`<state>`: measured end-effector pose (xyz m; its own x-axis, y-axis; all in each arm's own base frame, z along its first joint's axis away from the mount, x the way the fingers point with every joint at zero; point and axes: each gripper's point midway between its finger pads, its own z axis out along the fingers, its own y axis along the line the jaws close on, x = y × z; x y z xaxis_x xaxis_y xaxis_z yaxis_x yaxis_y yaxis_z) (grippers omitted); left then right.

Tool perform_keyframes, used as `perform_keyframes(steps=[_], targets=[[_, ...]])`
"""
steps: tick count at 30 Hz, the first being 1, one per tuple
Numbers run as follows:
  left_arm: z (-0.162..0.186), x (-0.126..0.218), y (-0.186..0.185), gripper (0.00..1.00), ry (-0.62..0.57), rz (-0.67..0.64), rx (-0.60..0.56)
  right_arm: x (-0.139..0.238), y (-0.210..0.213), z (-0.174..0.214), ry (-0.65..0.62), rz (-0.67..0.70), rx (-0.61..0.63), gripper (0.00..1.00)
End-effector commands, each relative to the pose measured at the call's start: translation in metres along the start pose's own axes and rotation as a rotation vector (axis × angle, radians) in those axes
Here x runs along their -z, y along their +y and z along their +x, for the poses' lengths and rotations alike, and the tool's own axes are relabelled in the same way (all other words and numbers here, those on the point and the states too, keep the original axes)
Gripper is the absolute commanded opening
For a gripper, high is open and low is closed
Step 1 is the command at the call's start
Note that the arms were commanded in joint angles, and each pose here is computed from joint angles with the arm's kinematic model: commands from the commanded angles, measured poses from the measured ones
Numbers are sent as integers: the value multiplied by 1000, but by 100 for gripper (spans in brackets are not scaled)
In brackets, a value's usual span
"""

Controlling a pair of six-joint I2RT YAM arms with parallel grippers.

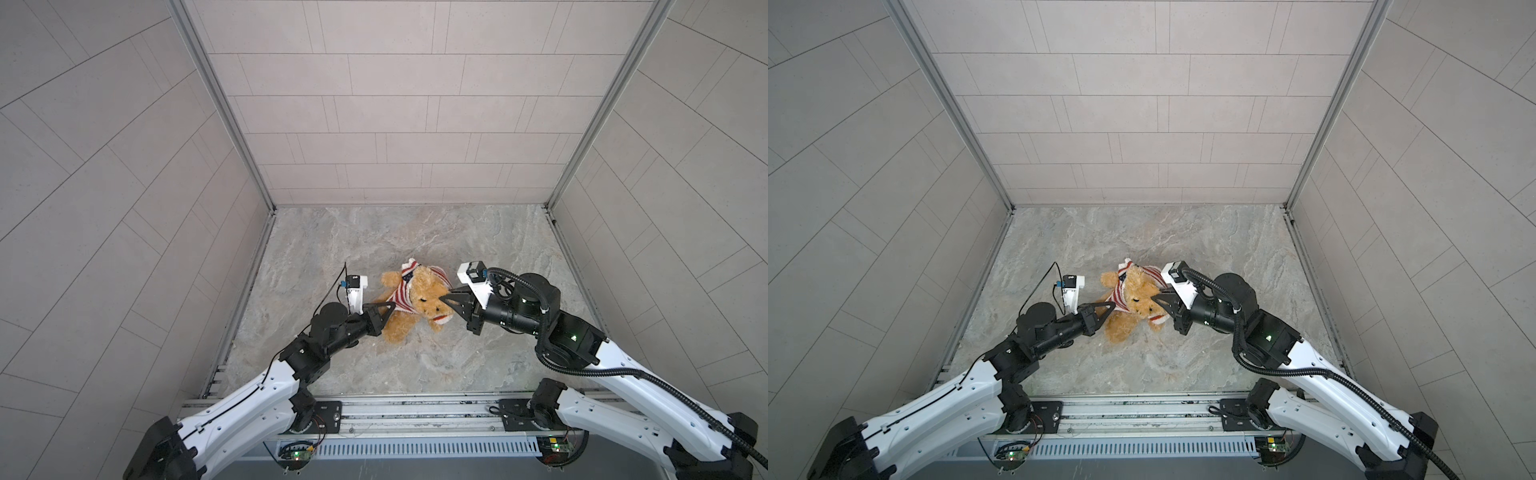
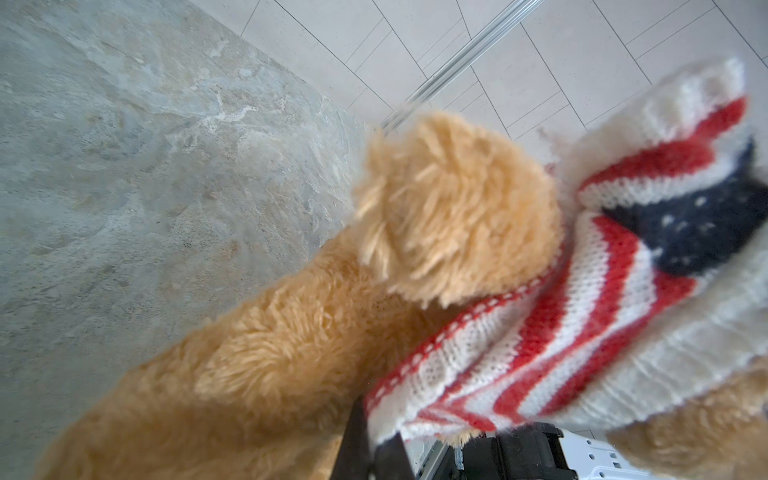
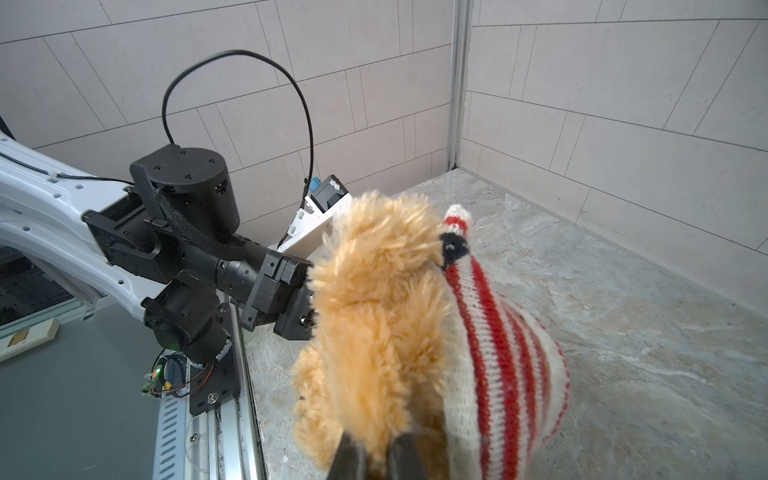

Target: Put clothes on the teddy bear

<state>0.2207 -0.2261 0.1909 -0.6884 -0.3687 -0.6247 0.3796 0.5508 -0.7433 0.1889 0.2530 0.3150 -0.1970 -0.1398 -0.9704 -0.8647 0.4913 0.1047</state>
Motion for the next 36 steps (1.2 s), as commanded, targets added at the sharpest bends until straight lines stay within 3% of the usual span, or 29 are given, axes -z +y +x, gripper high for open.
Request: perform_keyframes(steps=[1, 3, 6, 8, 11, 15, 20, 25, 32, 36], targets=[[2, 2, 26, 0, -6, -92, -7, 15, 14, -33, -116, -49, 109, 0], [-2, 5, 6, 4, -5, -12, -42, 11, 8, -23, -80, -22, 128, 0], [-4, 14, -13, 23, 20, 36, -105, 3, 1, -1, -18, 5, 206, 0], [-6, 21, -18, 30, 29, 36, -134, 0, -9, 13, -8, 52, 270, 0], [-7, 28, -23, 34, 33, 39, -155, -3, -15, 20, -49, 85, 350, 0], [-13, 33, -38, 38, 28, 85, -170, -8, -6, 24, -85, 31, 476, 0], [-25, 38, -49, 51, 29, 69, -231, -12, 3, 26, -89, -24, 559, 0], [-34, 32, -45, 51, 42, 20, -247, -13, 12, 38, -87, -89, 610, 0], [-36, 24, -55, 54, 55, 89, -224, -14, 16, 35, -94, -111, 629, 0], [-31, 20, -58, 51, 73, 132, -208, -14, 18, 33, -108, -121, 631, 0]])
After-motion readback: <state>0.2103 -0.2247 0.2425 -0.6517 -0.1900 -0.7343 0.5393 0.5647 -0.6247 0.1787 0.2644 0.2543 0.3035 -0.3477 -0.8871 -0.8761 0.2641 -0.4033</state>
